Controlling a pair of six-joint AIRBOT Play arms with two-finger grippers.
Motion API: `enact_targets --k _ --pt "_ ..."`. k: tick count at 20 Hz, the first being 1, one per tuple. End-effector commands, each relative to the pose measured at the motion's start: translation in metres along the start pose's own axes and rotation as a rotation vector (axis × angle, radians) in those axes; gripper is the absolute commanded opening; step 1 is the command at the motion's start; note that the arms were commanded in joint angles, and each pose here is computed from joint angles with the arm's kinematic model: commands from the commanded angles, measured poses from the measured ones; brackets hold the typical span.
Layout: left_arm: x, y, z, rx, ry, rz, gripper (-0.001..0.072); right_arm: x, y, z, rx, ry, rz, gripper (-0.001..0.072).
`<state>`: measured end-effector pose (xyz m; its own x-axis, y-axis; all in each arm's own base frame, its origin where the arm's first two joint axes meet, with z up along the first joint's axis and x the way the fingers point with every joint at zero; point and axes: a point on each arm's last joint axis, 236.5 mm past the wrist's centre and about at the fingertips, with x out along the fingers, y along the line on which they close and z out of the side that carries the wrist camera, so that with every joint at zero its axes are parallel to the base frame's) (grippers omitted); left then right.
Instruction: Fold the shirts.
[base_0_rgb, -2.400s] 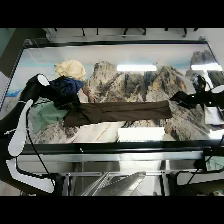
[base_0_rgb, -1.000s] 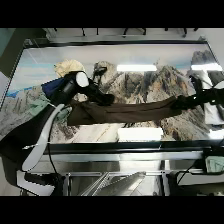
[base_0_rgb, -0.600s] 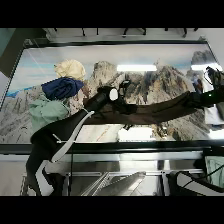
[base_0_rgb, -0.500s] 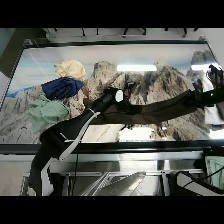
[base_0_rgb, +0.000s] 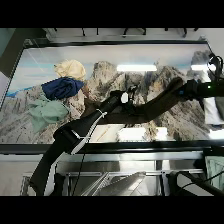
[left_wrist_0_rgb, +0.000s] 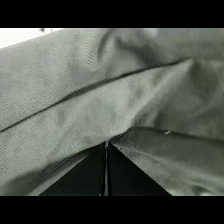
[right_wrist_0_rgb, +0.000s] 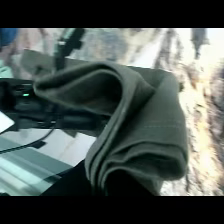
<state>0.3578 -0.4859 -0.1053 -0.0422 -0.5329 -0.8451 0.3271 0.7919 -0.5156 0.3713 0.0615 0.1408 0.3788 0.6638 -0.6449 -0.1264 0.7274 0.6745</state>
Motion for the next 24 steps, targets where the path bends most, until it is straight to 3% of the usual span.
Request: enact_targets --k 1,5,10,18,24 --pt "-0.010 -0.017 0.010 -0.009 -0.037 -0.057 0.0019 0.012 0.029 -0.003 -0.040 0.014 0.060 0.0028" --pt "-0.074 -0.007 0.020 0.093 -0.049 -0.014 0.0019 0.013 0.029 -0.002 -0.038 0.014 0.057 0.0028" --pt "-0.204 0.053 0.024 0.196 -0.079 0.220 0.0019 0.021 0.037 0.002 -0.044 -0.003 0.060 0.0028" --pt "-0.420 0.125 0.036 0.033 -0.431 0.315 0.0019 0.114 0.126 -0.009 -0.165 -0.003 0.144 0.0028" --pt "-0.474 0.161 0.020 -0.023 -0.495 0.369 0.0019 0.245 0.162 -0.051 -0.159 0.042 0.168 0.0028"
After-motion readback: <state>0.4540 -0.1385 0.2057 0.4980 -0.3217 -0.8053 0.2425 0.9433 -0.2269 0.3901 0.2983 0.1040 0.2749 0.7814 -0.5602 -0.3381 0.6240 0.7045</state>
